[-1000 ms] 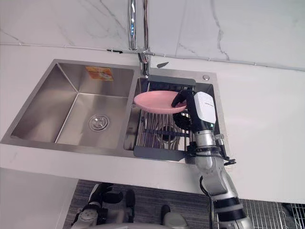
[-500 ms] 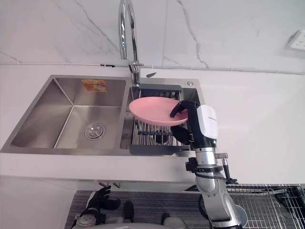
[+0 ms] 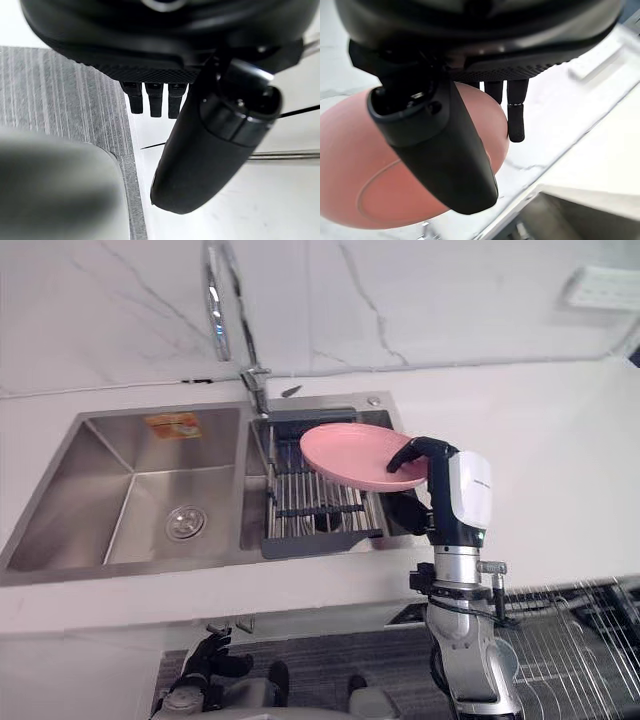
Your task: Walk over to the sink, pick up the cup, carry it to the dishwasher, place the cup inside the dishwasher, then close the dishwasher door
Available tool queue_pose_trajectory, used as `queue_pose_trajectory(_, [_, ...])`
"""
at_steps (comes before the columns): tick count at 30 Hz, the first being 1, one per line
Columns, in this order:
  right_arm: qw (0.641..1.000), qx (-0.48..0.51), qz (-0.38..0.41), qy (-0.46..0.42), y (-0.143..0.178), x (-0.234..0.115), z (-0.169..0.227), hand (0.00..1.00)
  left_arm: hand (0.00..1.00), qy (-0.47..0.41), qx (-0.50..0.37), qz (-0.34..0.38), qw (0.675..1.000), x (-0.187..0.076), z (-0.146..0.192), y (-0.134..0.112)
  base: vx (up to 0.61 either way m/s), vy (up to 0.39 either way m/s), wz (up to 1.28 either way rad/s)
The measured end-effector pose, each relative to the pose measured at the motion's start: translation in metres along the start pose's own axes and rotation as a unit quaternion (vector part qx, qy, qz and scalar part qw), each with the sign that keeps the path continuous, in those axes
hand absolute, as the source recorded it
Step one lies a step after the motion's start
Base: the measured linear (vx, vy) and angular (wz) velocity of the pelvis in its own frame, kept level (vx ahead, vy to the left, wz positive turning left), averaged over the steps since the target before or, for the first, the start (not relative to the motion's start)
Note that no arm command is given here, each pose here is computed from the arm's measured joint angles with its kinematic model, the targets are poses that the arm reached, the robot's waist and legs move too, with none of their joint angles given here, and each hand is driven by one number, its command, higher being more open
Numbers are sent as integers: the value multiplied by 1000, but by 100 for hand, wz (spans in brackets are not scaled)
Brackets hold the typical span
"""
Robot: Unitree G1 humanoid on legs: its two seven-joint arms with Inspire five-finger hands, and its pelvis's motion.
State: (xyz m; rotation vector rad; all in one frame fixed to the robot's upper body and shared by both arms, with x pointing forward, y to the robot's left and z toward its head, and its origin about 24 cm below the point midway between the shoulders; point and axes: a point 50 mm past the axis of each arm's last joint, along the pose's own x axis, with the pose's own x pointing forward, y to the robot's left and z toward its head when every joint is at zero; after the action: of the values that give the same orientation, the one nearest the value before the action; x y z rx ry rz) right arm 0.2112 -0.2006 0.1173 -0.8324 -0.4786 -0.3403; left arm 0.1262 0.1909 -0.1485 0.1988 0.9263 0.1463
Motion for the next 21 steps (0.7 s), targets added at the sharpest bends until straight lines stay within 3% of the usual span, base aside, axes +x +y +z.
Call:
queue_pose_trajectory(8, [999, -32, -10, 26, 6, 13, -7, 30, 90, 11, -27, 34, 999, 2, -3, 23, -96, 132, -114])
queue_pose_trajectory(14, [998, -63, 1, 21, 9, 10, -9, 30, 90, 44, -19, 55, 997, -6, -25, 36, -45, -6, -83])
queue_pose_trajectory(21, [989, -95, 33, 110, 7, -26, -40, 30, 90, 89, -8, 63, 994, -16, -53, 43, 70, -14, -20])
